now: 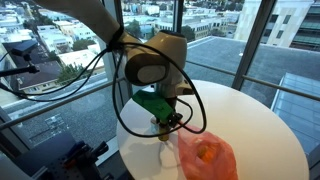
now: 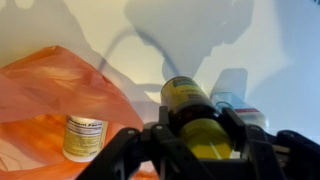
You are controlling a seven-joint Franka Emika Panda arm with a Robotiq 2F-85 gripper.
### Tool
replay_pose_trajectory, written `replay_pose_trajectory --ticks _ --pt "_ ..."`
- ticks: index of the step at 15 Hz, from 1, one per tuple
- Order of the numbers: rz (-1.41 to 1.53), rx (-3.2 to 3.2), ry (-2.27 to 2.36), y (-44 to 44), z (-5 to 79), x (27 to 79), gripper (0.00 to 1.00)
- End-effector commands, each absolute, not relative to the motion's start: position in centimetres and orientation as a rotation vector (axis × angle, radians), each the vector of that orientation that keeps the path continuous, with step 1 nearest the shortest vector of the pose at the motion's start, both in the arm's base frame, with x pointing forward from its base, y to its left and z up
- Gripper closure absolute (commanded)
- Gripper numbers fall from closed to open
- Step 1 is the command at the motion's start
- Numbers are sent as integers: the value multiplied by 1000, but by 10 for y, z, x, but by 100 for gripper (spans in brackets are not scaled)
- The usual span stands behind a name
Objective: Remove the brown bottle from the plastic and put it on the table
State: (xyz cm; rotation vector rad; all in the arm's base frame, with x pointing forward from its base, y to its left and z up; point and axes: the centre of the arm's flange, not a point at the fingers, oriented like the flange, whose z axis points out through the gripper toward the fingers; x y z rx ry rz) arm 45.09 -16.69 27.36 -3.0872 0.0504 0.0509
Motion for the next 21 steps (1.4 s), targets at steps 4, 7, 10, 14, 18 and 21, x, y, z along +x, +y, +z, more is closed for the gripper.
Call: replay_pose_trajectory --ticks 4,7,10,14,18,21 --pt "66 -3077 53 -168 267 450 45" --pt "65 -3084 52 -168 267 450 70" --pt "60 -3104 43 -168 263 455 70" --pt "35 -3114 12 -164 261 463 70" --pt "-5 -3123 -22 -157 257 475 70" --pt "-29 -3131 -40 -153 254 482 70"
